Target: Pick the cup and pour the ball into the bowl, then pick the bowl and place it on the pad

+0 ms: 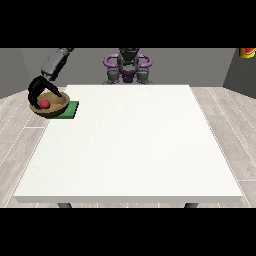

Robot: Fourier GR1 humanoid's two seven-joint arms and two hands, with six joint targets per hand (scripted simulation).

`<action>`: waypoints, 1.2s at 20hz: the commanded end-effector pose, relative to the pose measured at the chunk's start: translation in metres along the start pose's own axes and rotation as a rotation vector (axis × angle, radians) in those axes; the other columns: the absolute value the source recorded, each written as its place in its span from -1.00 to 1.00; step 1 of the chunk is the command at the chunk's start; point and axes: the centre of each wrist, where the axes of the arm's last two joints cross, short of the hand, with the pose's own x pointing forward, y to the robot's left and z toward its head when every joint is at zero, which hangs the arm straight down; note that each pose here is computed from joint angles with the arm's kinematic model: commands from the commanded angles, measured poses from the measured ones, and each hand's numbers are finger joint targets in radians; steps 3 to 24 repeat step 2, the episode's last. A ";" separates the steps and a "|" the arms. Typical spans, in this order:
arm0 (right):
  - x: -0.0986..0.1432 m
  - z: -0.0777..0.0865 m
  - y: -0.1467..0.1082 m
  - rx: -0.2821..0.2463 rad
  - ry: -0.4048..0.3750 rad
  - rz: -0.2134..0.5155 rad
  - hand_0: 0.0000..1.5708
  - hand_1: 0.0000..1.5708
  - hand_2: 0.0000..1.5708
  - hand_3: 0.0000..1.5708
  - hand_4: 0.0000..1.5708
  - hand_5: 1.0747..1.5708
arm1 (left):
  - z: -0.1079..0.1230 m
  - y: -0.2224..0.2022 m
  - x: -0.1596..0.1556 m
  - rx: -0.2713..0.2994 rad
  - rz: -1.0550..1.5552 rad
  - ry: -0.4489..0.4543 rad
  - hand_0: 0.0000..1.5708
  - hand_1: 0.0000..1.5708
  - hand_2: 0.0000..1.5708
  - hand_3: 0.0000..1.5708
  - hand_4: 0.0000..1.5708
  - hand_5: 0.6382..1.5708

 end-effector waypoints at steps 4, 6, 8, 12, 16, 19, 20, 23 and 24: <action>0.024 -0.001 0.008 0.054 0.052 0.097 -1.00 -1.00 -1.00 -1.00 -0.75 0.21 | 0.010 -0.013 -0.037 -0.008 0.012 0.151 -1.00 -1.00 -1.00 -1.00 0.52 1.00; 0.024 -0.001 0.008 0.054 0.052 0.097 -1.00 -1.00 -1.00 -1.00 -0.75 0.21 | 0.010 -0.013 -0.037 -0.008 0.012 0.151 -1.00 -1.00 -1.00 -1.00 0.52 1.00; 0.024 -0.001 0.008 0.054 0.052 0.097 -1.00 -1.00 -1.00 -1.00 -0.75 0.21 | 0.010 -0.013 -0.037 -0.008 0.012 0.151 -1.00 -1.00 -1.00 -1.00 0.52 1.00; 0.024 -0.001 0.008 0.054 0.052 0.097 -1.00 -1.00 -1.00 -1.00 -0.75 0.21 | 0.010 -0.013 -0.037 -0.008 0.012 0.151 -1.00 -1.00 -1.00 -1.00 0.52 1.00; 0.024 -0.001 0.008 0.054 0.052 0.097 -1.00 -1.00 -1.00 -1.00 -0.75 0.21 | 0.010 -0.013 -0.037 -0.008 0.012 0.151 -1.00 -1.00 -1.00 -1.00 0.52 1.00; 0.024 -0.001 0.008 0.054 0.052 0.097 -1.00 -1.00 -1.00 -1.00 -0.75 0.21 | 0.010 -0.013 -0.037 -0.008 0.012 0.151 -1.00 -1.00 -1.00 -1.00 0.52 1.00; 0.024 -0.001 0.008 0.054 0.052 0.097 -1.00 -1.00 -1.00 -1.00 -0.75 0.21 | 0.010 -0.013 -0.037 -0.008 0.012 0.151 -1.00 -1.00 -1.00 -1.00 0.52 1.00; 0.024 -0.001 0.008 0.054 0.052 0.097 -1.00 -1.00 -1.00 -1.00 -0.75 0.21 | 0.010 -0.013 -0.037 -0.008 0.012 0.151 -1.00 -1.00 -1.00 -1.00 0.52 1.00; 0.024 -0.001 0.008 0.054 0.052 0.097 -1.00 -1.00 -1.00 -1.00 -0.75 0.21 | 0.010 -0.013 -0.037 -0.008 0.012 0.151 -1.00 -1.00 -1.00 -1.00 0.52 1.00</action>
